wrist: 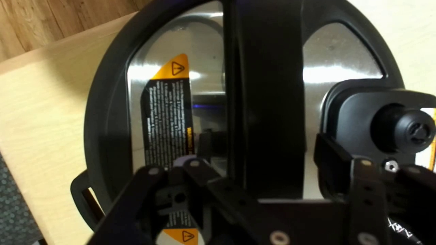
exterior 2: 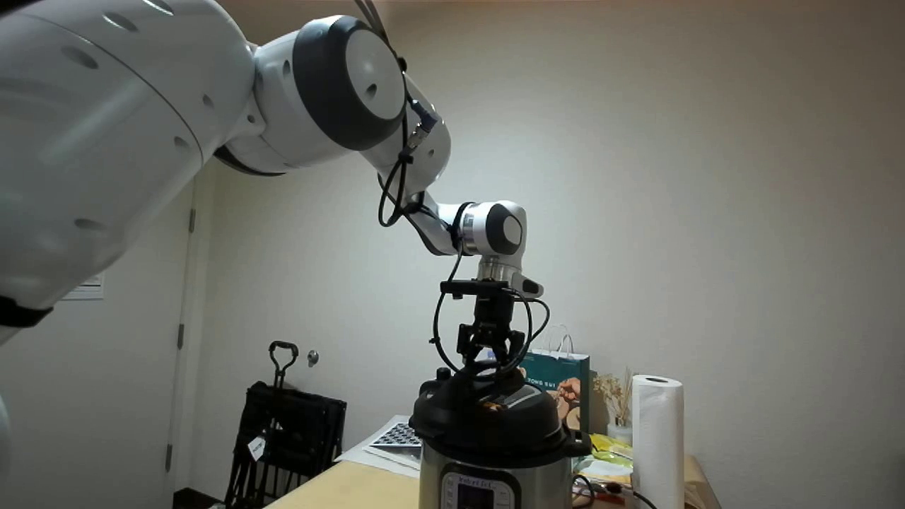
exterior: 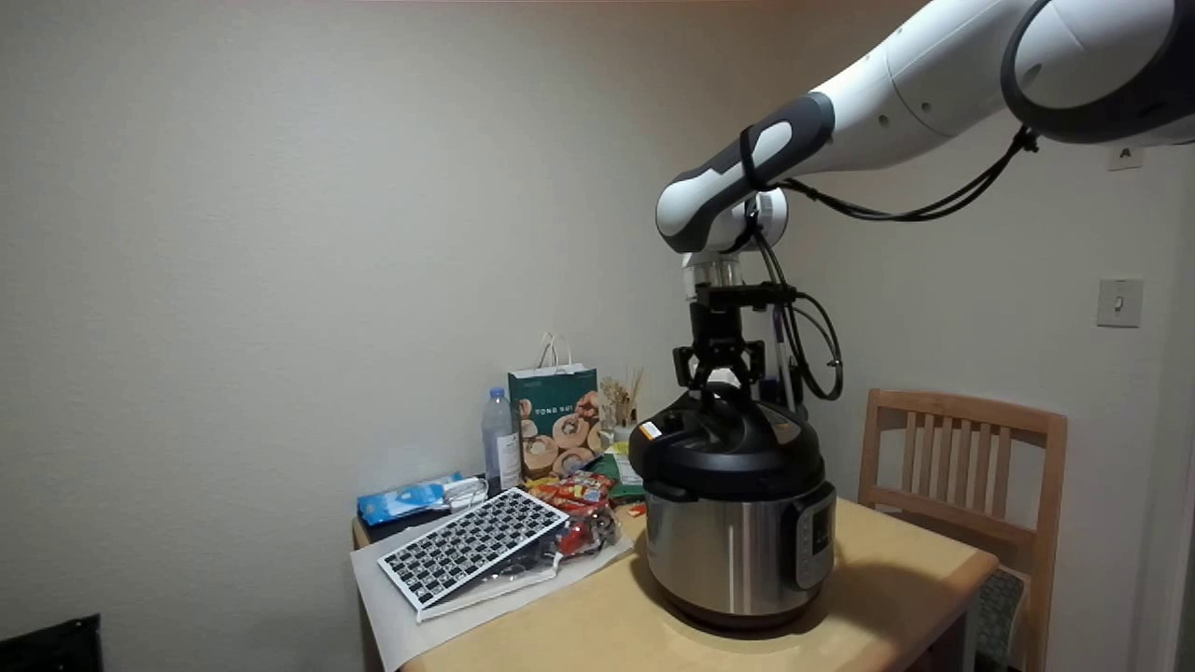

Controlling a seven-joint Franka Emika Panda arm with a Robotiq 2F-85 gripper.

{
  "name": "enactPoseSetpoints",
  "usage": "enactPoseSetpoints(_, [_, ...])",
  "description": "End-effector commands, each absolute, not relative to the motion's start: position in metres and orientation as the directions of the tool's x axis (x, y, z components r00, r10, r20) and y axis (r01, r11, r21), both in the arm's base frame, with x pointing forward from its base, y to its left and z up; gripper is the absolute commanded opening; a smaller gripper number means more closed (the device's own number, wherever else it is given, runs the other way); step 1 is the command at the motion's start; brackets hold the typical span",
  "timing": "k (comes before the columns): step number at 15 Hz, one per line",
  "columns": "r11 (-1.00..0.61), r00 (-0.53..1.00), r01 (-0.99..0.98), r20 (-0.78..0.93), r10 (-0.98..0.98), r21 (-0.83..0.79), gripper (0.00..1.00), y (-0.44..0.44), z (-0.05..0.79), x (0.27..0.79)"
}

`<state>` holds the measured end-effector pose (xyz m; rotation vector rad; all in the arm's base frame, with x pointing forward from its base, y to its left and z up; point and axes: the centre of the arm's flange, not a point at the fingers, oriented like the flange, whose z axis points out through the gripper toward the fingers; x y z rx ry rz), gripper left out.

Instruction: Take the lid off of the rice cooker

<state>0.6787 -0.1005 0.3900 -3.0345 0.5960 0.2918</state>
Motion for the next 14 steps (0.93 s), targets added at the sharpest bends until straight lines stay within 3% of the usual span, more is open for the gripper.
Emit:
enactPoseSetpoints(1, [-0.929,0.915,-0.370,-0.172,-0.364,0.001,1.00,-0.097,0.395,0.674])
enactPoseSetpoints(14, [-0.921,0.915,-0.389,-0.116,-0.387,0.002,1.00,-0.101,0.407,0.669])
